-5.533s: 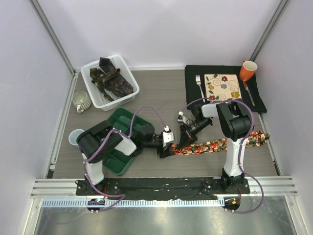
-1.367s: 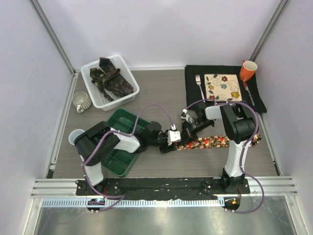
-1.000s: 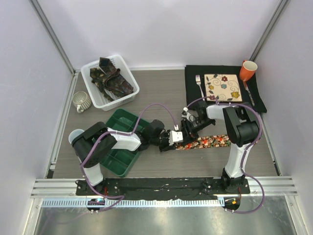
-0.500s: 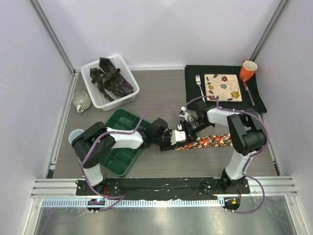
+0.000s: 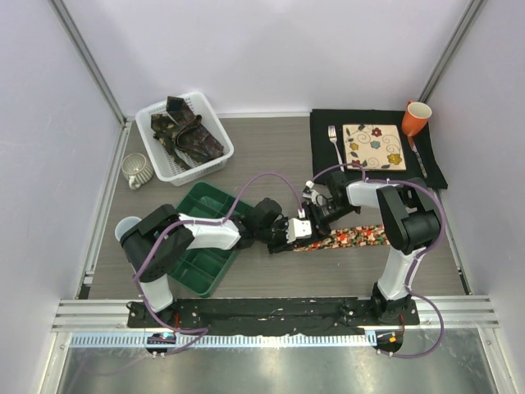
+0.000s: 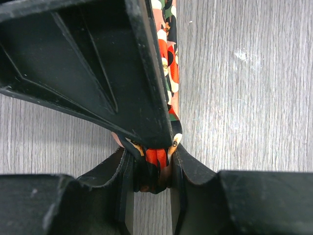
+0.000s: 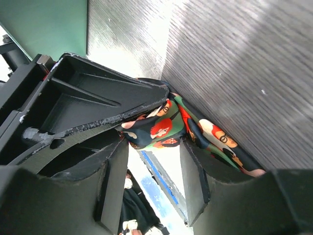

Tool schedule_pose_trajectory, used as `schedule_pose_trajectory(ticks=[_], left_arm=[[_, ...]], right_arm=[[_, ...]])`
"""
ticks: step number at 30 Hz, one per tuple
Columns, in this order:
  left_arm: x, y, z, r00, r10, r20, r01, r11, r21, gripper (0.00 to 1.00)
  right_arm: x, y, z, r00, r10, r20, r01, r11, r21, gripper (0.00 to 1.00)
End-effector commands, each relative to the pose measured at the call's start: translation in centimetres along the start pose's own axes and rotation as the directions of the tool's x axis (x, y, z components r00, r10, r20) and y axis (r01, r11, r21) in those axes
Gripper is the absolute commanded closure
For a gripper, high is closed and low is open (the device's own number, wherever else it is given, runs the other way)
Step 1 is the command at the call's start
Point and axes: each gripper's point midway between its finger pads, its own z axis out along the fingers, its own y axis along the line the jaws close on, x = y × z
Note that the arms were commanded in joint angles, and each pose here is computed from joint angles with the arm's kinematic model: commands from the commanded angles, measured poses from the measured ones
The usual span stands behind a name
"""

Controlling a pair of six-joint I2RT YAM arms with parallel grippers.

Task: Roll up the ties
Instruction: Roll the tie at the center of the board.

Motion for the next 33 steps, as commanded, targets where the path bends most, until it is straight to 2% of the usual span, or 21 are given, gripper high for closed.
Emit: schedule_pose_trajectory(ticks=[1, 12, 13, 17, 18, 19, 21, 22, 26, 28, 30, 33], left_arm=[[6.4, -2.5, -0.9, 0.974, -0.071, -0.217, 0.083, 0.996, 0.045, 0.81], [6.6, -2.5, -0.5, 0.973, -0.072, -0.220, 0.086, 0.995, 0.054, 0.80], [6.6, -2.5, -0.6, 0.973, -0.076, -0.219, 0.089, 0.995, 0.052, 0.80], [6.4, -2.5, -0.7, 0.974, -0.074, -0.214, 0.087, 0.995, 0.051, 0.76], [6.3, -2.6, -0.7, 0.974, -0.077, -0.212, 0.090, 0.994, 0.054, 0.73], [6.1, -2.5, -0.8, 0.975, -0.078, -0.206, 0.091, 0.994, 0.053, 0.64], [5.0, -1.7, -1.3, 0.980, -0.105, -0.166, 0.106, 0.994, -0.002, 0.55], [4.4, -1.1, -1.6, 0.983, -0.121, -0.141, 0.118, 0.993, -0.031, 0.46], [-0.3, 1.4, -3.6, 0.992, -0.125, 0.014, 0.125, 0.981, -0.148, 0.28], [-3.5, 2.4, -5.7, 0.986, -0.126, 0.109, 0.145, 0.970, -0.193, 0.13], [-6.6, 3.1, -8.2, 0.970, -0.125, 0.210, 0.175, 0.955, -0.241, 0.10], [-8.3, 3.8, -10.9, 0.952, -0.094, 0.291, 0.189, 0.929, -0.318, 0.08]], right_arm=[[-2.2, 1.8, -1.1, 0.994, -0.082, 0.072, 0.084, 0.996, -0.027, 0.50], [-1.8, 1.4, -0.4, 0.995, -0.080, 0.058, 0.082, 0.996, -0.028, 0.55], [-1.8, 1.3, -0.2, 0.995, -0.079, 0.055, 0.081, 0.996, -0.022, 0.58], [-1.5, 0.0, 0.2, 0.997, -0.061, 0.045, 0.060, 0.998, 0.023, 0.94], [-1.2, -0.4, 0.3, 0.998, -0.055, 0.037, 0.053, 0.998, 0.032, 0.99], [-1.0, -0.8, 0.4, 0.998, -0.050, 0.029, 0.049, 0.998, 0.043, 0.99], [-0.3, -1.6, 0.4, 0.999, -0.036, 0.002, 0.036, 0.997, 0.074, 0.99], [0.0, -2.1, 0.4, 0.999, -0.051, -0.009, 0.052, 0.995, 0.089, 0.99], [0.5, -3.6, 0.0, 0.999, -0.023, -0.025, 0.026, 0.990, 0.139, 0.99], [0.5, -4.0, -0.1, 1.000, -0.009, -0.029, 0.014, 0.987, 0.158, 0.99], [0.2, -4.3, 0.0, 0.999, -0.009, -0.032, 0.014, 0.985, 0.170, 0.99], [0.2, -4.8, 0.0, 0.999, 0.010, -0.041, -0.002, 0.982, 0.187, 0.99]])
